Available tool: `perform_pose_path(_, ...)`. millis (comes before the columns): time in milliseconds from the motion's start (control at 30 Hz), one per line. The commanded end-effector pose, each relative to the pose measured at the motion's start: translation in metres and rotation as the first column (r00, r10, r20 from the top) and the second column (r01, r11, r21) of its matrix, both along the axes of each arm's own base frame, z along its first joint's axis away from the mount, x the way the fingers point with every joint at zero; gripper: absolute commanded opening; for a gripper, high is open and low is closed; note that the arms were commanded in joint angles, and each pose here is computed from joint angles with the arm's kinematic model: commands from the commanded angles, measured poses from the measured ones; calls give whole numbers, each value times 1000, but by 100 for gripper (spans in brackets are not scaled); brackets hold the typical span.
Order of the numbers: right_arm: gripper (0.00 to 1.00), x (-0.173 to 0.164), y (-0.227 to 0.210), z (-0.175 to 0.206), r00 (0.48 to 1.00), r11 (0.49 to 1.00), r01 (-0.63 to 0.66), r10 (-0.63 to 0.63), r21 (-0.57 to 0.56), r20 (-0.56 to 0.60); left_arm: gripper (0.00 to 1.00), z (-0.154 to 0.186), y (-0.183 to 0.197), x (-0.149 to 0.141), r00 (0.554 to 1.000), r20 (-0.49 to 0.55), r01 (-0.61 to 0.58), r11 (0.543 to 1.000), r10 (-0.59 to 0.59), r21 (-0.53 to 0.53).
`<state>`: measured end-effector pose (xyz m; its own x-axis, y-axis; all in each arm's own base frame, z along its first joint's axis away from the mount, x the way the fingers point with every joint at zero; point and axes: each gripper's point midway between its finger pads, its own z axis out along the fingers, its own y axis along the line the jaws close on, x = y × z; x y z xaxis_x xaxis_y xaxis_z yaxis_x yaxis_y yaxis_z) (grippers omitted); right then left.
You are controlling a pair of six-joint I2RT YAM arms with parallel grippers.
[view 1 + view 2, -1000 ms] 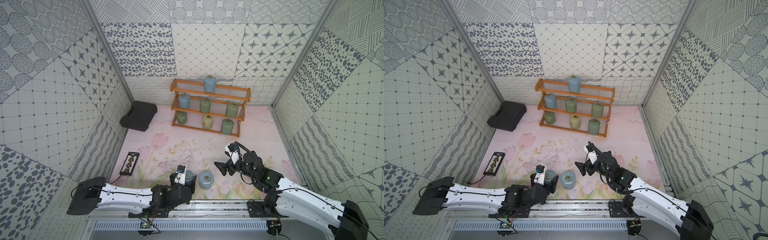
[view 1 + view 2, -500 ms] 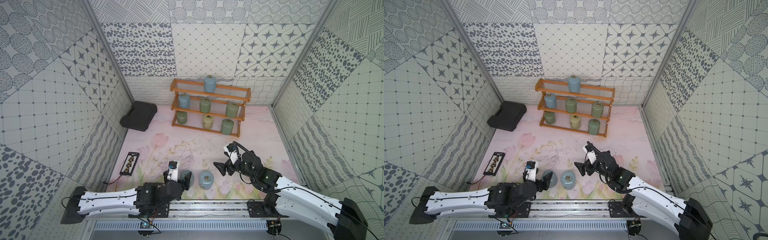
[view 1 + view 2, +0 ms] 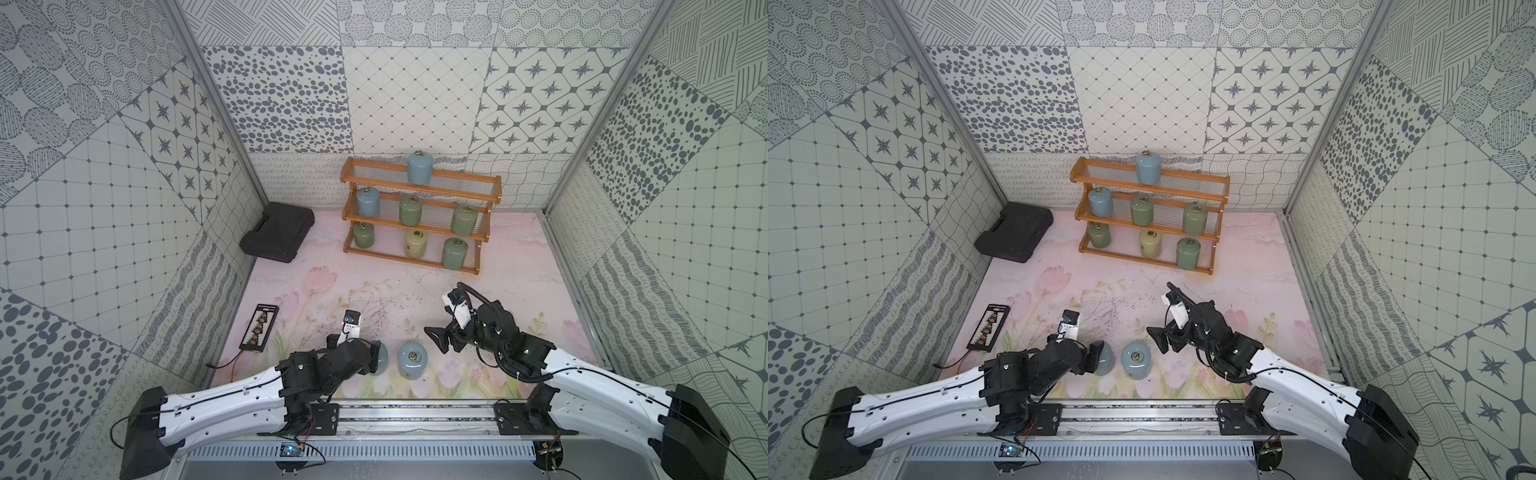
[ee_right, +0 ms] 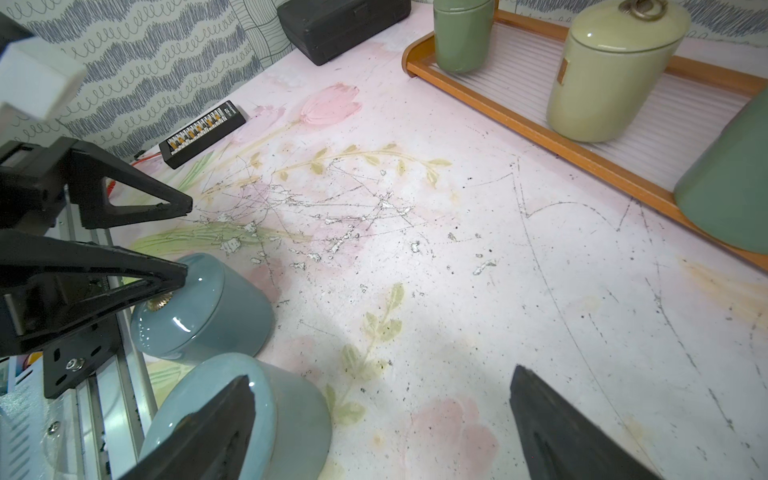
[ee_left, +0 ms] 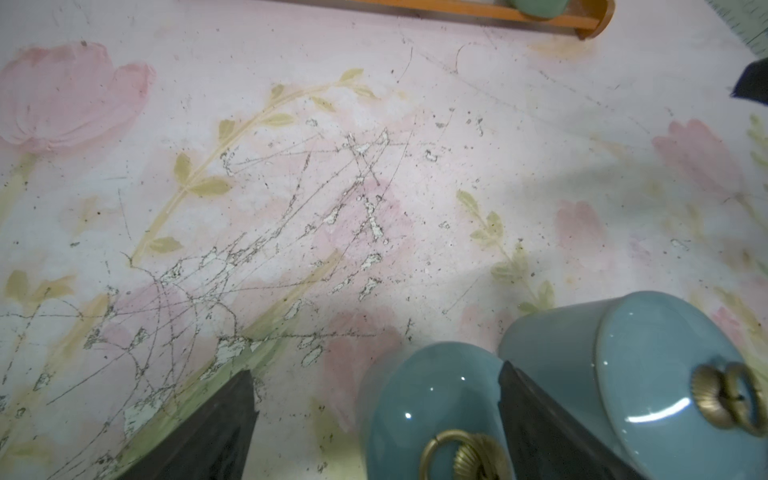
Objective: Remove the tea canisters from the shelf
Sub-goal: Place the tea canister at the center of the board.
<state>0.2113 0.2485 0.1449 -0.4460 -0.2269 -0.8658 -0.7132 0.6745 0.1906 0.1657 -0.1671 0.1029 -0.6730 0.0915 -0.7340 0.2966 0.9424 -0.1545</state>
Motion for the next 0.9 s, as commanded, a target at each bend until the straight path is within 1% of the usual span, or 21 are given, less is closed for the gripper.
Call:
perform_pose_path(0, 100, 6, 10, 25, 998, 998, -22, 18, 52, 62, 94, -8, -14, -5, 988, -121, 99, 995, -99, -5)
perform_pose_path(100, 100, 7, 11, 23, 998, 999, -22, 19, 47, 56, 94, -7, -13, 1, 985, -147, 88, 996, -87, 4)
perform_pose_path(333, 100, 7, 13, 18, 999, 999, -27, 26, 41, 43, 93, -15, -13, 10, 963, -255, 93, 995, -84, 25)
perform_pose_path(600, 99, 8, 15, 14, 999, 999, -33, 33, 24, 36, 90, -26, -15, 10, 947, -315, 95, 993, -69, 69)
perform_pose_path(867, 100, 9, 19, 9, 999, 999, -46, 45, 17, 27, 88, -28, -22, 7, 937, -339, 103, 994, -86, 33)
